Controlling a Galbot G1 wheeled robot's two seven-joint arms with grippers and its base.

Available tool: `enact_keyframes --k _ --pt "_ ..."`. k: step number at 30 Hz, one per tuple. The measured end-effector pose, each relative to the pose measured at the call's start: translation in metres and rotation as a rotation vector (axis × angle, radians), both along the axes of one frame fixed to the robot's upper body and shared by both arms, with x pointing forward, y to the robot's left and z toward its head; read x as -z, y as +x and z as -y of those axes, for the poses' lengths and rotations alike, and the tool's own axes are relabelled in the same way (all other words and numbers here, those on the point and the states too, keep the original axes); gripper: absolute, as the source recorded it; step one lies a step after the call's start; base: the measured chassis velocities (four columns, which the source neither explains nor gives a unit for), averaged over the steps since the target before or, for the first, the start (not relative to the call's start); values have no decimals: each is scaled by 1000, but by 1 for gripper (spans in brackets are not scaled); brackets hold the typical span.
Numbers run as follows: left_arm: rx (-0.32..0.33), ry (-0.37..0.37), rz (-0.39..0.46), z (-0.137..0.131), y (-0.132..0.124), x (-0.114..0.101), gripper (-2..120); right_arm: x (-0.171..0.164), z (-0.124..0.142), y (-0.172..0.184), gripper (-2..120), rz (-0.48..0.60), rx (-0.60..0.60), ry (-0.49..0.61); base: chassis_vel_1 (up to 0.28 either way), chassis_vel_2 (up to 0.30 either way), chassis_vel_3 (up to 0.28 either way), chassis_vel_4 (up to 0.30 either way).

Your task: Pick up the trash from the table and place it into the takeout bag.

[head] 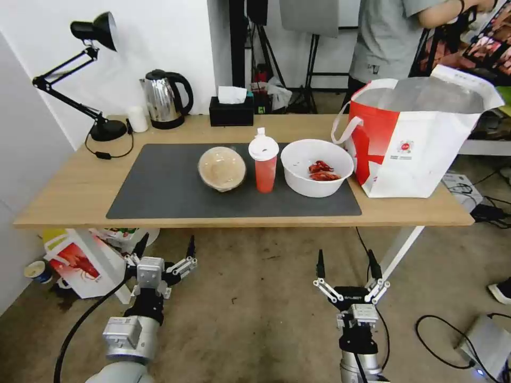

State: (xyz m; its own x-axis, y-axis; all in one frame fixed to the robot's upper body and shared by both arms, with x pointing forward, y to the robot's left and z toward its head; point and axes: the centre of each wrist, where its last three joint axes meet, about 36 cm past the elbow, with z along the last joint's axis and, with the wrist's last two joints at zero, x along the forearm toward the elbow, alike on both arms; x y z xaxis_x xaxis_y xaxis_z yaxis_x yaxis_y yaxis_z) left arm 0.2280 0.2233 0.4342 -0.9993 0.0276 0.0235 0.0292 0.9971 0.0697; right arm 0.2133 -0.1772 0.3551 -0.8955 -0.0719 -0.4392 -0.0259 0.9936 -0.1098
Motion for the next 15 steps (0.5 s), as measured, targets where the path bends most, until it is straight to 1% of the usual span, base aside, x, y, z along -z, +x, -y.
enact_keyframes --k 2,7,8,9,10,11,15 --pt "0 0 0 0 0 0 100 -9 -1 -1 100 -2 -17 0 0 0 0 0" --pt "0 0 0 0 0 0 100 -11 -1 -1 100 -3 -20 0 0 0 0 0" --pt "0 0 0 0 0 0 100 -17 -1 2 100 -1 -27 4 0 0 0 0" --pt "0 0 0 0 0 0 100 -34 1 12 100 3 -48 12 0 0 0 0" --pt "0 0 0 0 0 0 100 -34 1 12 100 3 -48 12 0 0 0 0" --pt "0 0 0 0 0 0 100 -54 3 21 100 25 -69 21 0 0 0 0" --pt "0 0 0 0 0 0 100 -76 3 32 100 27 -91 25 0 0 0 0"
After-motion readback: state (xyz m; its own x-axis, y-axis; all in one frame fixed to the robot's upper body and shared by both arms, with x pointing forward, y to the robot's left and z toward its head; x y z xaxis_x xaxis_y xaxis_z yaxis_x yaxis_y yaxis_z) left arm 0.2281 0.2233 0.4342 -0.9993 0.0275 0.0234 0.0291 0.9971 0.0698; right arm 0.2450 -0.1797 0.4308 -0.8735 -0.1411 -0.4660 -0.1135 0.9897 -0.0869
